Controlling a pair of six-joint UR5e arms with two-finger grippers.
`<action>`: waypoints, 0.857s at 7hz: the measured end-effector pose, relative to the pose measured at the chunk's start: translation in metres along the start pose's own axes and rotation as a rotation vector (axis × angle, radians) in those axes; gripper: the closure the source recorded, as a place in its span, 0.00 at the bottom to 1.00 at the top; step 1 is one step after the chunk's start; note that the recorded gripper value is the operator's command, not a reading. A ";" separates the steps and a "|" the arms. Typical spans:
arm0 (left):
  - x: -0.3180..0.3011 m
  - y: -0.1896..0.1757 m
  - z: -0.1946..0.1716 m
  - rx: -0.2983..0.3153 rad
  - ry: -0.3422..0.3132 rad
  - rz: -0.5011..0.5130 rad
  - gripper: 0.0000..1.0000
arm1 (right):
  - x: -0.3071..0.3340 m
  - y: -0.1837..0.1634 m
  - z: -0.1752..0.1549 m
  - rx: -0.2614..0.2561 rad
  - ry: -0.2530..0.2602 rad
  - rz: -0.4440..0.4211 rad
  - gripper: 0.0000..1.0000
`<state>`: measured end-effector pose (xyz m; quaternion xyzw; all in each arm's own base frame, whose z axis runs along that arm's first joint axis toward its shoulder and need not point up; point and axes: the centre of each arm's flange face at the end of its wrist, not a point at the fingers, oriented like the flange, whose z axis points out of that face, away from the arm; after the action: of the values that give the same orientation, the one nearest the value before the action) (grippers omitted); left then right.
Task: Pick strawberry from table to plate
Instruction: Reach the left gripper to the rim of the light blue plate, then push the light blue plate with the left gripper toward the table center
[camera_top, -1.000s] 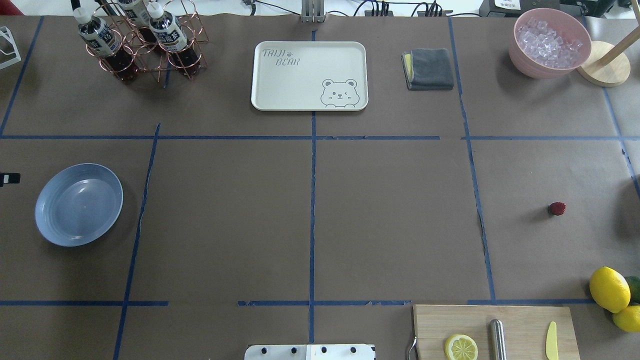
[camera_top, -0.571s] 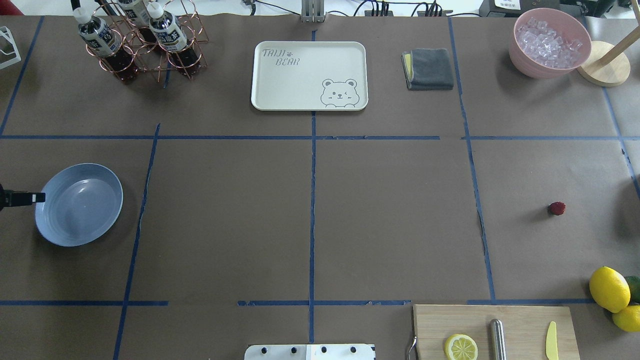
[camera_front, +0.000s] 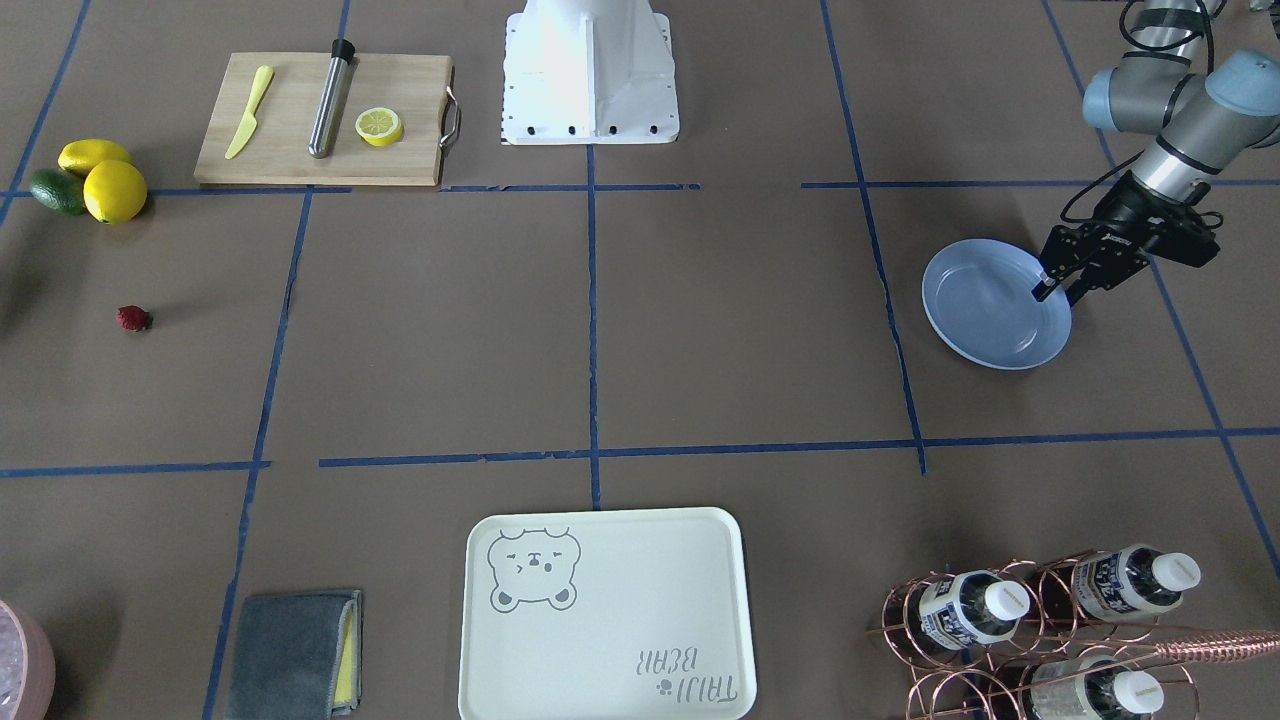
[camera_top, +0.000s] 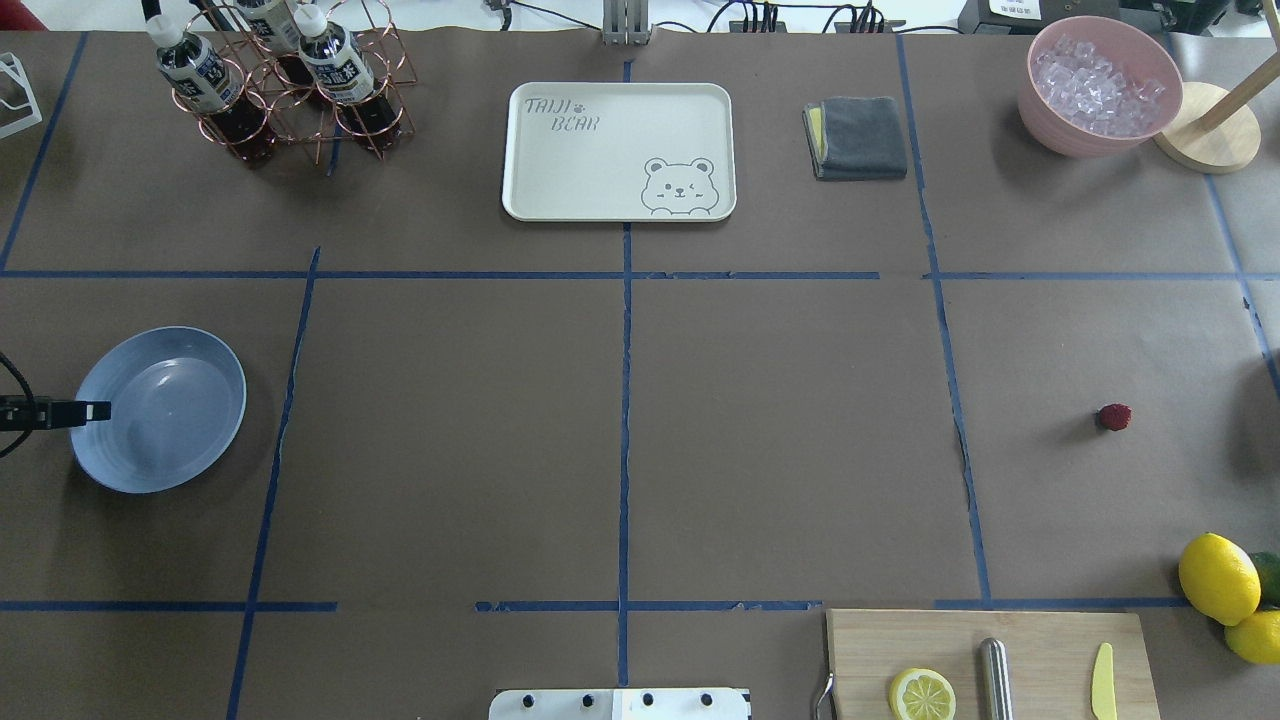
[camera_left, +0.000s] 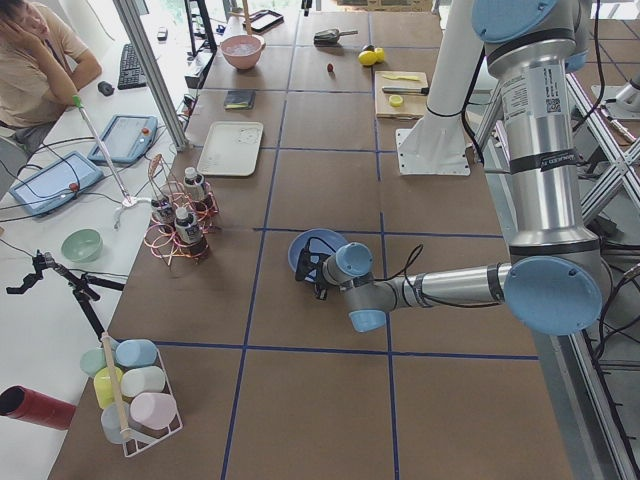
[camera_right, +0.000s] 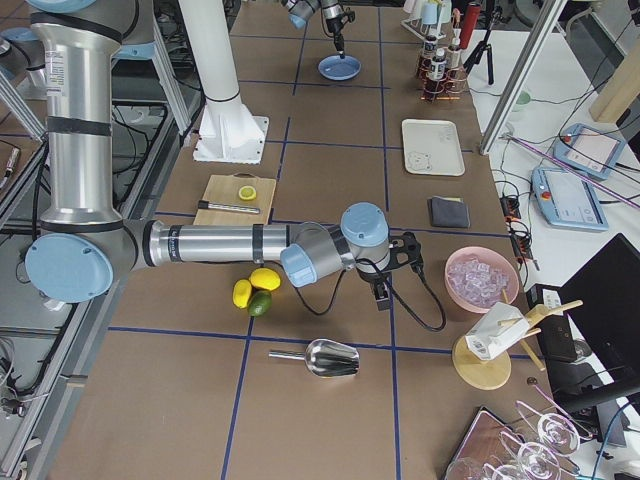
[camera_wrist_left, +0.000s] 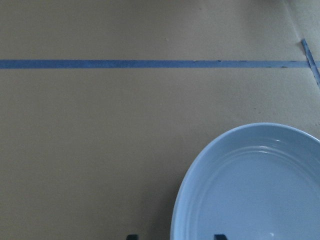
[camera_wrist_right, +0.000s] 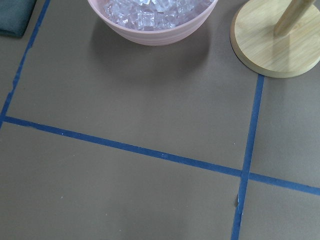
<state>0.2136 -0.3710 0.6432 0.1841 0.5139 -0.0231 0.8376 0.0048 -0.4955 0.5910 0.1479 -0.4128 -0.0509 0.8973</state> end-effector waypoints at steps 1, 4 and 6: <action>0.023 -0.009 -0.004 0.001 0.033 0.011 1.00 | 0.000 0.000 0.000 0.000 0.000 0.000 0.00; 0.154 -0.072 -0.006 -0.013 0.108 -0.008 1.00 | 0.000 0.000 0.000 0.000 -0.001 0.002 0.00; 0.281 -0.094 0.048 0.001 0.124 -0.040 1.00 | -0.001 0.000 -0.001 0.002 -0.003 0.018 0.00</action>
<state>0.3648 -0.4324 0.3914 0.1753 0.5681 -0.0284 0.8036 0.0050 -0.4950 0.5895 0.1448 -0.4154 -0.0425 0.8971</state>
